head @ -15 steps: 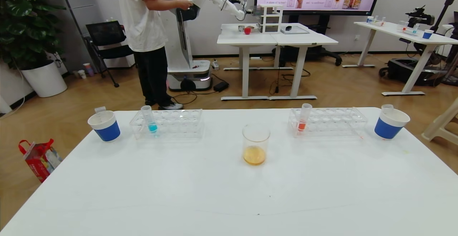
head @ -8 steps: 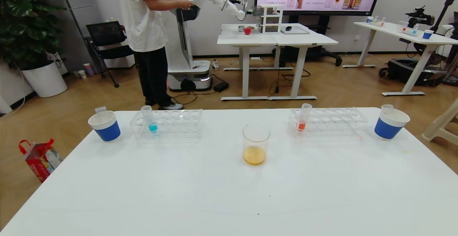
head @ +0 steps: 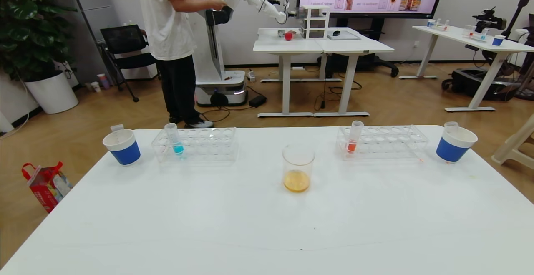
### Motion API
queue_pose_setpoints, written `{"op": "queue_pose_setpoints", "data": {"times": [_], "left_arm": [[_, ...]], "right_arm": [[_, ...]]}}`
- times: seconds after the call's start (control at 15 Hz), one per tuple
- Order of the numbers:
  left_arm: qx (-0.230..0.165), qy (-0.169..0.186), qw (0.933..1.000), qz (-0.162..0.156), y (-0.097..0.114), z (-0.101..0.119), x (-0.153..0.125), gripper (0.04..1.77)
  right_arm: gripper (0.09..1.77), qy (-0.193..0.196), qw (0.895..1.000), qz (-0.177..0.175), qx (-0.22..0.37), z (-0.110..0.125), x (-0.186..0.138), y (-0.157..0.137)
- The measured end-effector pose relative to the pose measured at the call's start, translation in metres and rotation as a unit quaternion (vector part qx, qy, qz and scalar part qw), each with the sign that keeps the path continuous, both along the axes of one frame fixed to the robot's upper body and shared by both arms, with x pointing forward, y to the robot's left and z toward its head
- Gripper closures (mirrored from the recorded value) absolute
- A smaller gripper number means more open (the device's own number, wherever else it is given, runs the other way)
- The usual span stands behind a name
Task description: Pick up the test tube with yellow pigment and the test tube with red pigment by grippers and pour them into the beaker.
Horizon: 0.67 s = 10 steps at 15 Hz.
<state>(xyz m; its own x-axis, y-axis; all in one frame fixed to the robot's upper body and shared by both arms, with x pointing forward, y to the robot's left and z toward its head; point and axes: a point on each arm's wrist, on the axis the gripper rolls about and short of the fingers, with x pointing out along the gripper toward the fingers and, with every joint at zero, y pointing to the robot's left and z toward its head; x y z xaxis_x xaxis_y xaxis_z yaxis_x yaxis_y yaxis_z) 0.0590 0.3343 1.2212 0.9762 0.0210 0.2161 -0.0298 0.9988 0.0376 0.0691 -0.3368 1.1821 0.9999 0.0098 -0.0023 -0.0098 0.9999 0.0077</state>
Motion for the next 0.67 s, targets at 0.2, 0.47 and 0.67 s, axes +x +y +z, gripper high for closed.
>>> {"op": "queue_pose_setpoints", "data": {"times": [0.2,0.47,0.67], "left_arm": [[-0.015,0.103,0.9945,-0.012,-0.001,-0.036,0.009,0.06],[-0.016,0.107,0.9941,-0.014,-0.001,-0.038,0.010,0.06],[-0.019,0.107,0.9940,-0.014,-0.001,-0.039,0.010,0.06]], "right_arm": [[0.12,0.000,1.000,0.000,0.000,0.000,0.000,0.000],[0.12,0.000,1.000,0.000,0.000,0.000,0.000,0.000],[0.12,0.000,1.000,0.000,-0.001,0.000,0.000,0.000]]}}
